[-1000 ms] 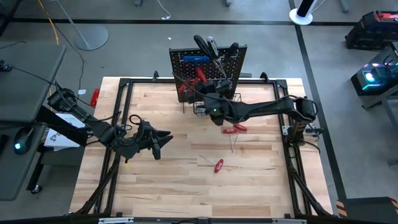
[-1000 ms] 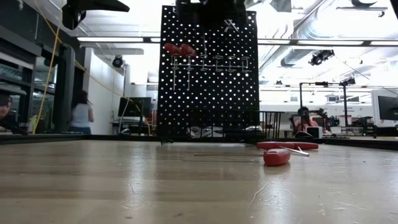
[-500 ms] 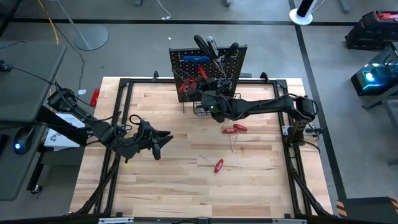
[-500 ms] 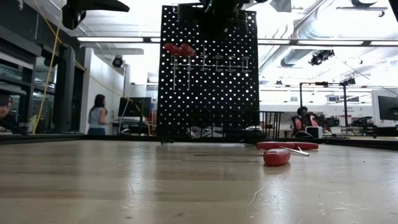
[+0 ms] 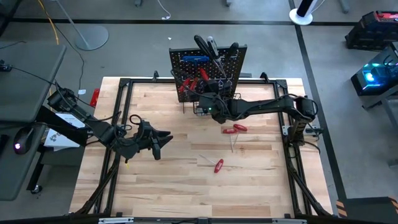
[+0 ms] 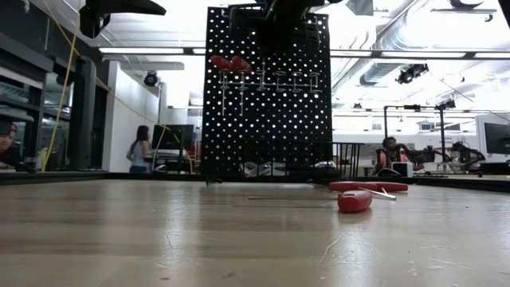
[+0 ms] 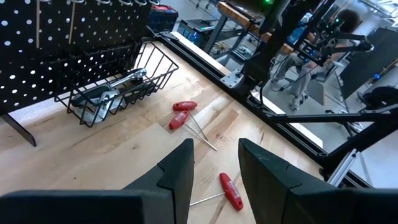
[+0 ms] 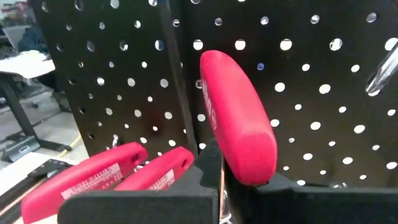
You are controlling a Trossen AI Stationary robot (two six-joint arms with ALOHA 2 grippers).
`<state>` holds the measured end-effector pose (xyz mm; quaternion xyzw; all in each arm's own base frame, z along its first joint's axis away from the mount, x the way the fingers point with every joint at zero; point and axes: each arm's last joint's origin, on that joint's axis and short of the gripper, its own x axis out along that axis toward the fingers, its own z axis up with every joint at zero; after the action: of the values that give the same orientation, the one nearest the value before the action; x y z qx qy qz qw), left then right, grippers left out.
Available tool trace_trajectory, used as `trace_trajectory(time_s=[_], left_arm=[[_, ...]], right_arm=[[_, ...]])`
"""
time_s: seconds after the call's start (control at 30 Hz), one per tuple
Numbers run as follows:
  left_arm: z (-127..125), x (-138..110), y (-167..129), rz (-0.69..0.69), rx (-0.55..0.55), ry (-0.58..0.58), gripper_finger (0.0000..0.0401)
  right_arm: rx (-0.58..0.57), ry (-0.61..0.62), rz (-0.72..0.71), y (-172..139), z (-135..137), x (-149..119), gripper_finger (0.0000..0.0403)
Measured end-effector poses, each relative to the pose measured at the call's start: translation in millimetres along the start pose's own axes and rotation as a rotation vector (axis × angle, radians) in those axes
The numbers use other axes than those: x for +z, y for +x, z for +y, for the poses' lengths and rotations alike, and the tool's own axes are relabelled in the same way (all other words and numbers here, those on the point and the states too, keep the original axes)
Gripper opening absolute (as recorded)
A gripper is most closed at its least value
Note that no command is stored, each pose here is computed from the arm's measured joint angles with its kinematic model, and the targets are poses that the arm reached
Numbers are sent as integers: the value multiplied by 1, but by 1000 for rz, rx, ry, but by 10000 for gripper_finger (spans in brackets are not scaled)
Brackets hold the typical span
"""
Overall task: Hang tools onto peg board
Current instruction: Hang the red allen wrench on the pegboard
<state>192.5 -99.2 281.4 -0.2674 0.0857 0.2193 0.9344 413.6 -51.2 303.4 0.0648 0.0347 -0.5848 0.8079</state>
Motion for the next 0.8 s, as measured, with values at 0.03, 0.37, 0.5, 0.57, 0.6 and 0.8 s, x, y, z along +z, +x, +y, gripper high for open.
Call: trace_trajectory(time_s=[0.03,0.37,0.5,0.57,0.6,0.8], left_arm=[[0,0,0,3,-2,0,120],[0,-1,0,17,-12,2,120],[0,-1,0,20,-13,3,120],[0,-1,0,19,-13,3,120],[0,-1,0,20,-13,3,120],[0,-2,0,45,-30,7,120]], right_arm=[[0,8,-1,0,0,0,0],[22,12,15,9,-3,1,0],[44,10,30,11,-1,-3,0],[58,12,40,12,1,-6,0],[60,11,45,12,1,-7,0],[57,-20,52,12,0,-9,3]])
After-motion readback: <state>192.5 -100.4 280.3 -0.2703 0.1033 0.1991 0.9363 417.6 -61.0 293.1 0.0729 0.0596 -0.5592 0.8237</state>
